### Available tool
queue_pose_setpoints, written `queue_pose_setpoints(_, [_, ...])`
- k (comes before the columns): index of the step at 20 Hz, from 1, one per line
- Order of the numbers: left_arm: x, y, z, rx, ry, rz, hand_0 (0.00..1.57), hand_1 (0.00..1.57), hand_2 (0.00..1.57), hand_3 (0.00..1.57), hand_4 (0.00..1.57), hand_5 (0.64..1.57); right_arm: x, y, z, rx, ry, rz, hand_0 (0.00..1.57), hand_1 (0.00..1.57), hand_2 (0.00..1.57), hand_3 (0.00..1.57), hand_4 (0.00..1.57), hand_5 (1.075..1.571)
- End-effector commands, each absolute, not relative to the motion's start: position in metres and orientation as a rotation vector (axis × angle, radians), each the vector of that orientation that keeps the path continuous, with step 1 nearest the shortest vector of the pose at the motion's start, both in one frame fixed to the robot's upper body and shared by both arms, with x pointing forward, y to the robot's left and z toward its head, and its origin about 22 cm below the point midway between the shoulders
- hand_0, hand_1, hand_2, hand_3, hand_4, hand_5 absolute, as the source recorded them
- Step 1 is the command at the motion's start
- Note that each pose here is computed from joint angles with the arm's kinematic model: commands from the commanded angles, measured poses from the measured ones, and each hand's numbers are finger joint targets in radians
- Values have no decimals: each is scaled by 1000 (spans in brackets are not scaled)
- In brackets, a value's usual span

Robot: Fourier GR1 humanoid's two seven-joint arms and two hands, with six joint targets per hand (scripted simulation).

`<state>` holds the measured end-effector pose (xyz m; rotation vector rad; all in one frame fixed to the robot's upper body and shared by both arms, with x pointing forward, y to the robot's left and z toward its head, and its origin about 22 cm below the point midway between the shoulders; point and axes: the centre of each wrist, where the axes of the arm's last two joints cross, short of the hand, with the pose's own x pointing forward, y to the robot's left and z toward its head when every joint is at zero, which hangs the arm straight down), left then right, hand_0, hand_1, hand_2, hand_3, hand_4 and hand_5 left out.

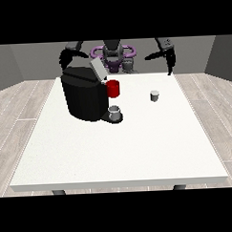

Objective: Insert the coffee pod into the coffee machine and close the lid

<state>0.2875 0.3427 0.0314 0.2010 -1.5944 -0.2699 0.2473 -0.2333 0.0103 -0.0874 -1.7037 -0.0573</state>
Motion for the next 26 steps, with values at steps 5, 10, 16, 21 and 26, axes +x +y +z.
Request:
queue_pose_setpoints(5, [314,379,32,244,-1502,-305,0,0,0,0,0,1571,262,-239,33,-39,-1749,-61,0,0,0,0,118,1571])
queue_pose_setpoints(10, [336,373,34,313,-1486,-325,0,0,0,0,0,1571,272,-210,33,-36,-1775,-64,0,0,0,0,259,1571])
queue_pose_setpoints(16, [343,372,24,353,-1443,-425,0,0,0,0,0,1571,287,-213,53,-73,-1744,-71,0,0,0,0,397,1571])
queue_pose_setpoints(21, [345,345,1,397,-1430,-508,0,0,459,0,0,1571,289,-221,34,-80,-1710,-25,0,0,0,0,389,1571])
queue_pose_setpoints(26, [349,353,1,434,-1334,-516,695,695,778,429,0,1571,291,-233,12,-137,-1669,-31,0,0,0,0,424,1571])
